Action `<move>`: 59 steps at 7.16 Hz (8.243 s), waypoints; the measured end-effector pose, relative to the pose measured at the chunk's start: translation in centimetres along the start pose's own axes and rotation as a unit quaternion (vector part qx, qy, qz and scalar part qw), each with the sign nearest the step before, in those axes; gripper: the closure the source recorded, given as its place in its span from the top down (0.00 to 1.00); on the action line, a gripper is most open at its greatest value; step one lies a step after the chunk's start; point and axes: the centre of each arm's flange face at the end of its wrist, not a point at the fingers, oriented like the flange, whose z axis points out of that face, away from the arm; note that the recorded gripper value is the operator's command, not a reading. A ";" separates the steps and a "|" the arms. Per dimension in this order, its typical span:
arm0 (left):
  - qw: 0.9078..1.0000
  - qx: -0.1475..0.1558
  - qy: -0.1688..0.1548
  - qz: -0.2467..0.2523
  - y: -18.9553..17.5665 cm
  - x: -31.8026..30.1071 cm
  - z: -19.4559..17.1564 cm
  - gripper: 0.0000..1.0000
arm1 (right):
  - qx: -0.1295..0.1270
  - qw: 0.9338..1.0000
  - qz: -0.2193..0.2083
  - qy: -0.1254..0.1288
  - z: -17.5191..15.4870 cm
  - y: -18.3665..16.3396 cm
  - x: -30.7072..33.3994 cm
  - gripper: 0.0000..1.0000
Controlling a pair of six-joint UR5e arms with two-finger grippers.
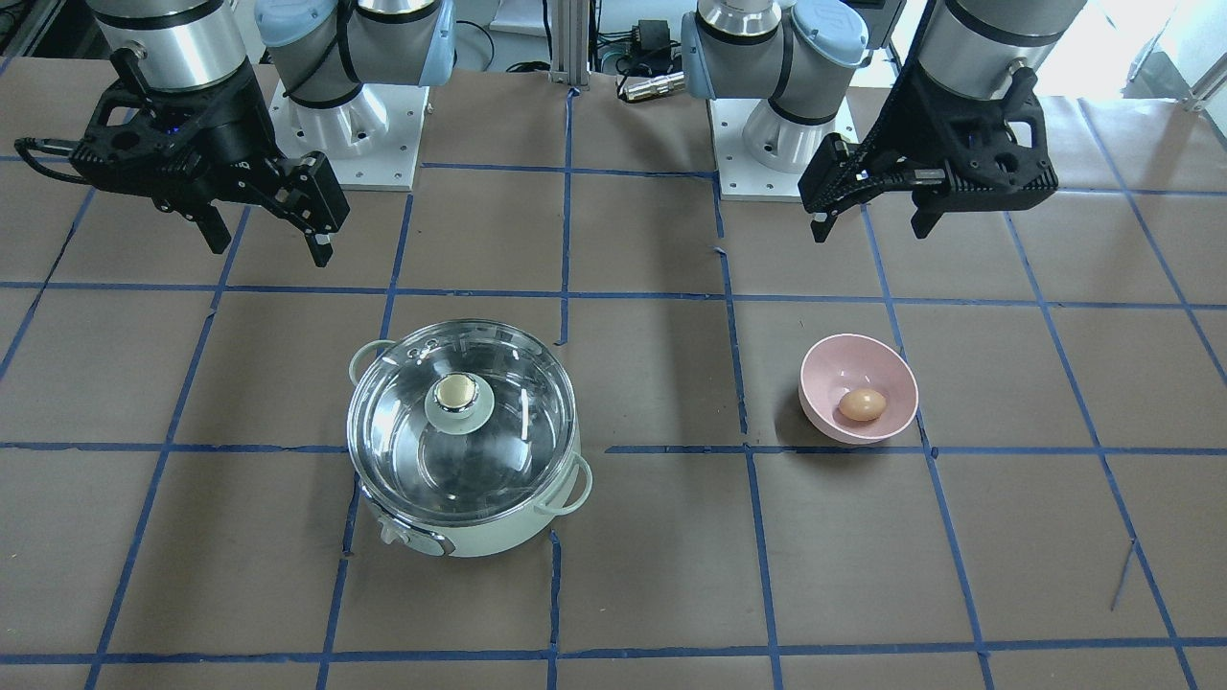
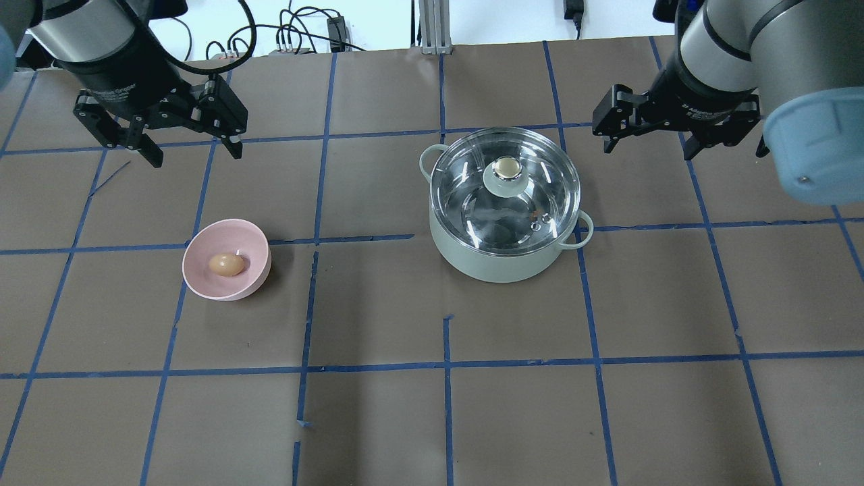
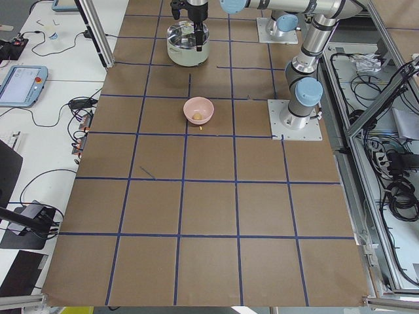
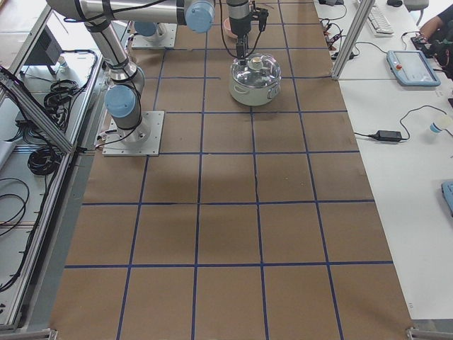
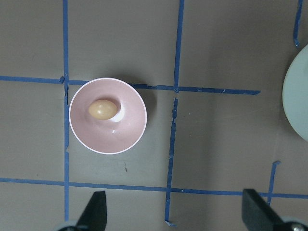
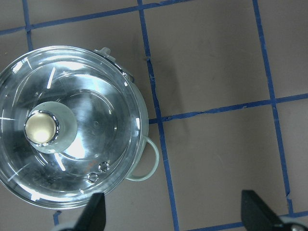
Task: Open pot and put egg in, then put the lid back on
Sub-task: 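Lower the left gripper to the egg while the right reaches the lid knob, then grasp the glass lid knob with the right gripper while the left descends, then lift the glass lid off the pot with the right gripper, moving it away, then close the left gripper around the egg inside the pink bowl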
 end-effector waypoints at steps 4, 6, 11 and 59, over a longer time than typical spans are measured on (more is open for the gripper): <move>1.000 -0.018 -0.002 0.008 1.1 -0.1 2.1 1.00 | -0.011 0.999 0.001 -0.031 2.4 -0.8 -2.2 1.00; 0.999 -0.025 -0.004 0.028 1.1 -0.8 5.3 0.99 | 0.006 0.998 0.012 -0.053 6.6 -2.7 -6.6 0.99; 0.989 -0.028 0.000 0.145 0.9 -3.4 13.1 0.96 | 0.016 0.998 0.009 -0.061 12.9 -4.3 -10.6 0.98; 0.740 0.001 0.016 0.672 -2.0 -11.2 32.6 0.95 | -0.031 0.999 0.021 -0.001 0.7 -5.7 0.6 0.35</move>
